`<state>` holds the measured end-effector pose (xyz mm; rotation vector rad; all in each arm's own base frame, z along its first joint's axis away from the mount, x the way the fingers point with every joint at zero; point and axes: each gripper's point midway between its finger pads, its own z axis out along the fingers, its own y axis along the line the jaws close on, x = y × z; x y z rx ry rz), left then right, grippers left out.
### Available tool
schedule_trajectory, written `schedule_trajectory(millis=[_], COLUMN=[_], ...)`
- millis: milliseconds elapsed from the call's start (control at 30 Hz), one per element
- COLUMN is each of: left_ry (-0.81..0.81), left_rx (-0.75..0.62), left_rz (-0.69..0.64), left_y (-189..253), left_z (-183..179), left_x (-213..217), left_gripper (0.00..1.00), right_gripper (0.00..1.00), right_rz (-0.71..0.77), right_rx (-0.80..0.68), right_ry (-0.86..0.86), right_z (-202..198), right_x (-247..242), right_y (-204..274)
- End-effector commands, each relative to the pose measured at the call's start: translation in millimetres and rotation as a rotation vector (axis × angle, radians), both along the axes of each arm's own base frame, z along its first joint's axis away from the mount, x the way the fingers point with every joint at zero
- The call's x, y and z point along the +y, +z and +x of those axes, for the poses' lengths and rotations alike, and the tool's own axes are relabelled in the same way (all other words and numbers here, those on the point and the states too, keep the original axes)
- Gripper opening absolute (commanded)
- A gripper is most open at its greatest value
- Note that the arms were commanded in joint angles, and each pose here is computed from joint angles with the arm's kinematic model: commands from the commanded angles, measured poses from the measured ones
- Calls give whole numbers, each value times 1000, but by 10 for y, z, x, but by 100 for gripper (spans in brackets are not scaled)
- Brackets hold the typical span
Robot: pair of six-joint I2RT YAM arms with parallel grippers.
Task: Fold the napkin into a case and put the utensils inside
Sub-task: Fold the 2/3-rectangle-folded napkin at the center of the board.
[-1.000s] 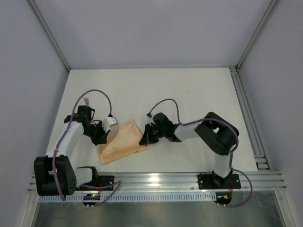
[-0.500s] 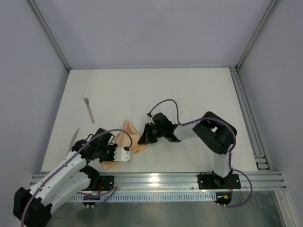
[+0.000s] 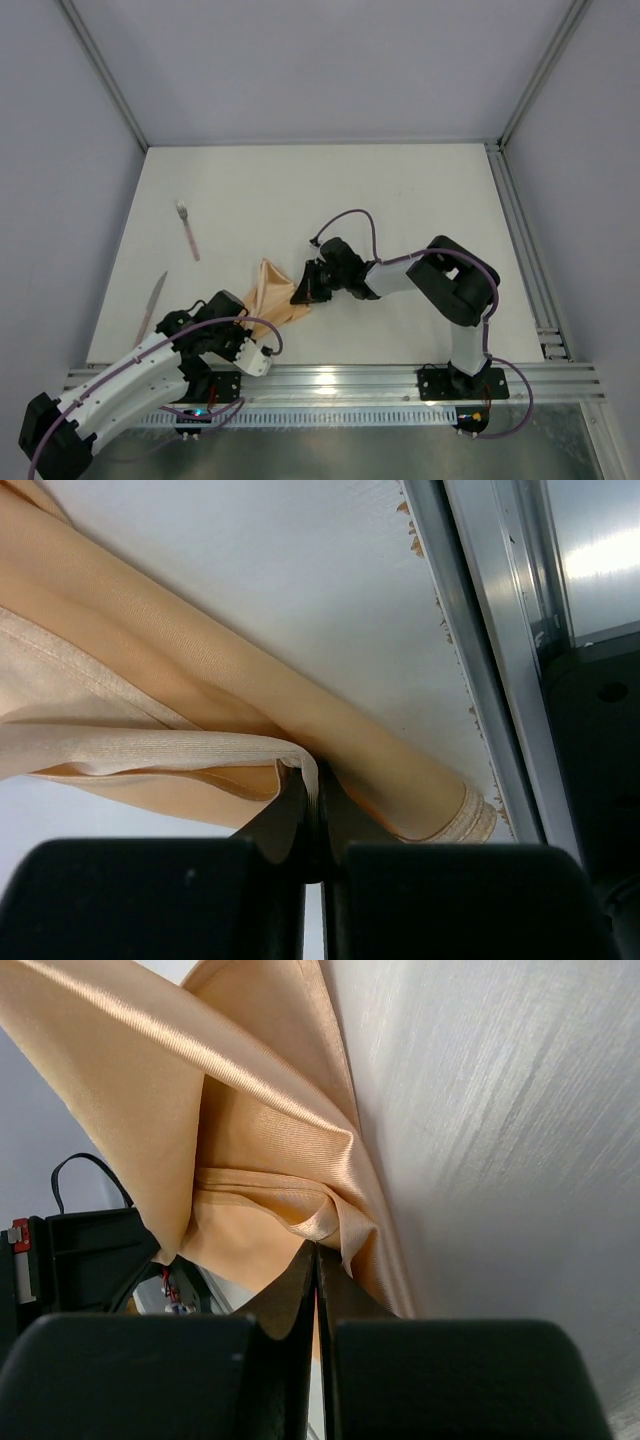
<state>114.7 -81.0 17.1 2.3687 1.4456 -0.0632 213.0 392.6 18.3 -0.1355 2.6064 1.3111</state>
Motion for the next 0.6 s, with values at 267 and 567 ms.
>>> schedule_trajectory(millis=[267,567], left_ry=[-188,-218], left_rx=[-100,-118], left_rz=[132,136], left_y=[-85,-106], left_z=[126,110], left_x=[115,141], left_gripper=[0,0], right_gripper=[8,38], right_rz=[-9,70], right_rx=[-145,-285], right_ry=[66,71], right_z=[191,698], right_x=[110,16], right_y=[387,1236])
